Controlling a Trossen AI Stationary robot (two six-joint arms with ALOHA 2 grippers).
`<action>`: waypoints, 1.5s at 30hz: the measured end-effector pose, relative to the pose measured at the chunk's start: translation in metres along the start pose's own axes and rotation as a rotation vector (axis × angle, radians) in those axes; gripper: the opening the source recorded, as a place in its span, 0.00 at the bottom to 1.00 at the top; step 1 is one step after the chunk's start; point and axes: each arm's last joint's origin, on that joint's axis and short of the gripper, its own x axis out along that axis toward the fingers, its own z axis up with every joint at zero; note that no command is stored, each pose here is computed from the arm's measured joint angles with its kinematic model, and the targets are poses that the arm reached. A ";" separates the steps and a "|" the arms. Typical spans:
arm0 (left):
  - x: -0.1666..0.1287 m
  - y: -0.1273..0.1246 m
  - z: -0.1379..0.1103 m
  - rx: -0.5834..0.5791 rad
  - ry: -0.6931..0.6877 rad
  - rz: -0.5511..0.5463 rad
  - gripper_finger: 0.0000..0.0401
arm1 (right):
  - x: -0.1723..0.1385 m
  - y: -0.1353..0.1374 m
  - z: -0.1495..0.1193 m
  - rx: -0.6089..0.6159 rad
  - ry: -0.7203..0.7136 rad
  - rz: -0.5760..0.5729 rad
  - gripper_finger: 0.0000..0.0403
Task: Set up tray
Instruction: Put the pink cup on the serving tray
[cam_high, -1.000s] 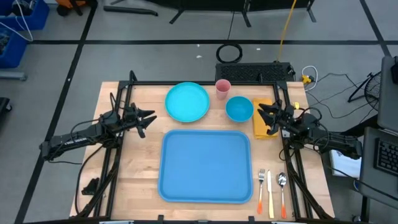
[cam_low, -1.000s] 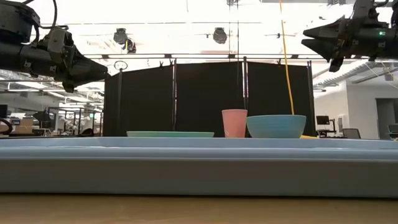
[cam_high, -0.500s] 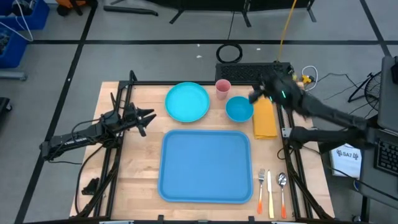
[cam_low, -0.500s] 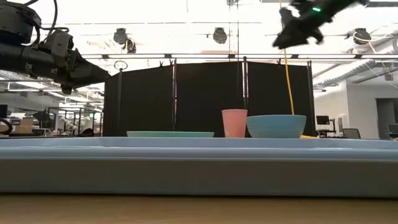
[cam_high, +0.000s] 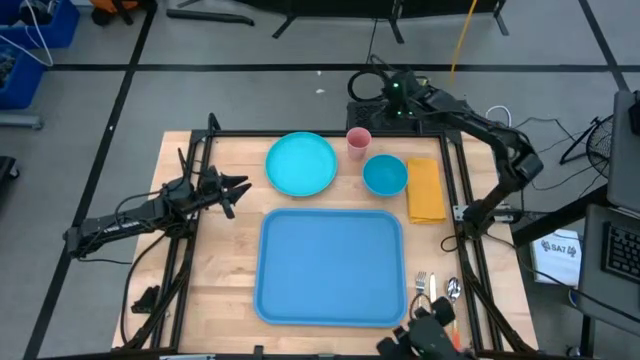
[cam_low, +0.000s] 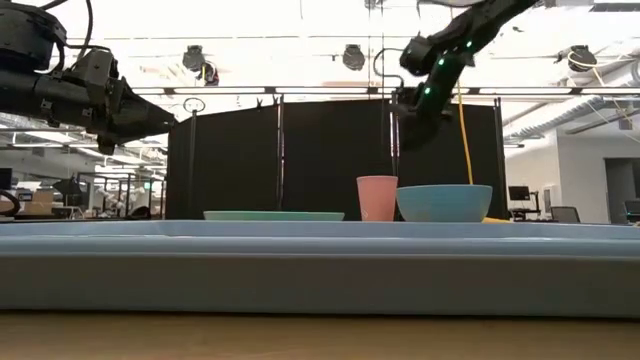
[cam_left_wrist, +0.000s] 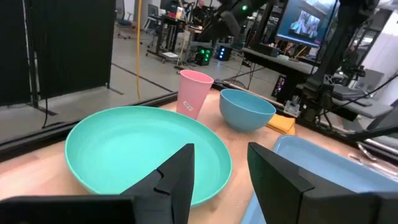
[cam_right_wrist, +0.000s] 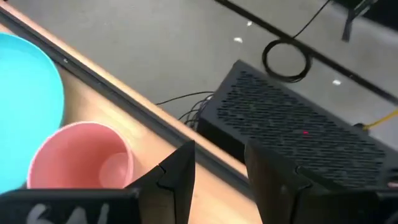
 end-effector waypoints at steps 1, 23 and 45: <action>0.000 0.000 0.000 0.001 0.000 0.000 0.38 | 0.004 0.002 -0.001 0.006 0.010 0.003 0.32; 0.000 0.000 0.000 0.004 0.002 0.000 0.38 | 0.029 0.040 -0.027 -0.076 0.069 0.058 0.32; 0.000 0.000 -0.001 0.003 0.004 0.000 0.38 | 0.038 0.049 -0.043 -0.058 0.065 0.080 0.32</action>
